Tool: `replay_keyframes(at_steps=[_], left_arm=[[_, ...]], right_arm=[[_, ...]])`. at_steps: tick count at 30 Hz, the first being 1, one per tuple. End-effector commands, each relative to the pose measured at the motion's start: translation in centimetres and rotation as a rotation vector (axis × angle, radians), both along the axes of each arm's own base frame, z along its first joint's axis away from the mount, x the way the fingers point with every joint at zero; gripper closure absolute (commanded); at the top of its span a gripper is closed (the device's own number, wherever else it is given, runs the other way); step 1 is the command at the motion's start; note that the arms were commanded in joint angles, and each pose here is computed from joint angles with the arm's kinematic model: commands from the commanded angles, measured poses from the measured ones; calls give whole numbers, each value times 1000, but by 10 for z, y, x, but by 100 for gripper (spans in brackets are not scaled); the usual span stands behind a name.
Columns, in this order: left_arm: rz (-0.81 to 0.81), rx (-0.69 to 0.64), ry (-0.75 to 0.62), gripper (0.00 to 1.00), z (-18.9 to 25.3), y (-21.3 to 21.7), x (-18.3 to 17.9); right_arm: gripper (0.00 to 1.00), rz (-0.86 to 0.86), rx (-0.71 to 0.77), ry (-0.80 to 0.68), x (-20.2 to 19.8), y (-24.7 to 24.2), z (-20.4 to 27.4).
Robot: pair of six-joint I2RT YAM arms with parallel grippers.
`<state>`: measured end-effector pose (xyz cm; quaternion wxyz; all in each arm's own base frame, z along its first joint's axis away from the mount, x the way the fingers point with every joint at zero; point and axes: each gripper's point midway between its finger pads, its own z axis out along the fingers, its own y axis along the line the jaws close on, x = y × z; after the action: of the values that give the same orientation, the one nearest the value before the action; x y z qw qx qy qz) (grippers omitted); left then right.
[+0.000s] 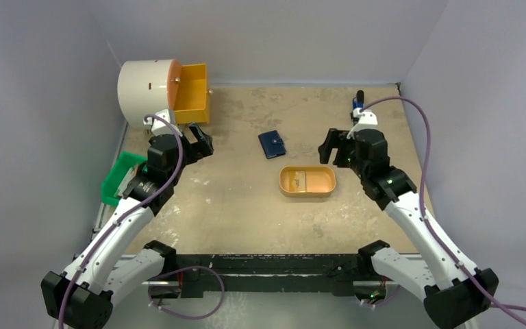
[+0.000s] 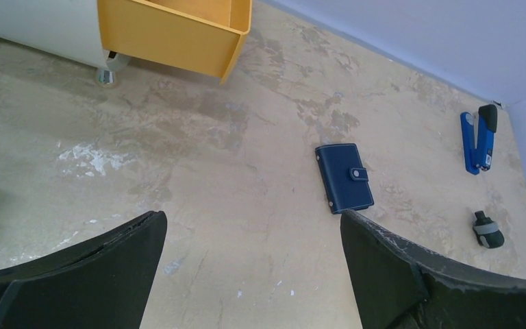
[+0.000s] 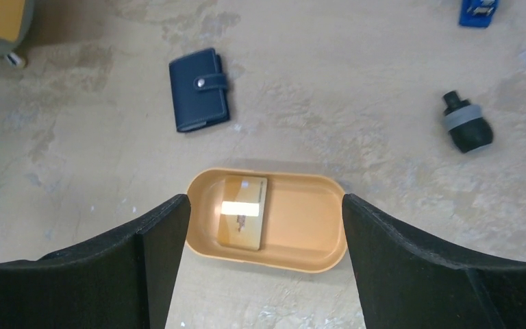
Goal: Put the credit cards into the card holder
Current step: Move the card holder to the center of the board.
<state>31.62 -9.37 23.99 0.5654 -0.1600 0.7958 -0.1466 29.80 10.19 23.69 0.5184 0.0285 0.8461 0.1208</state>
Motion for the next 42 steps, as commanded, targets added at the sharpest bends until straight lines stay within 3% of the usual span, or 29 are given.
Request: replay_keyframes(at_steps=[1, 16, 35, 42], left_arm=[[-28, -22, -58, 3, 15, -5, 5], [-43, -47, -45, 5, 11, -10, 5], [-57, -63, -34, 7, 8, -14, 4], [-67, -71, -41, 7, 11, -16, 4]], right_arm=[[18, 5, 54, 51, 1, 16, -25], [20, 50, 146, 148, 38, 56, -62], [25, 122, 79, 223, 153, 137, -104], [28, 155, 28, 298, 170, 155, -137]])
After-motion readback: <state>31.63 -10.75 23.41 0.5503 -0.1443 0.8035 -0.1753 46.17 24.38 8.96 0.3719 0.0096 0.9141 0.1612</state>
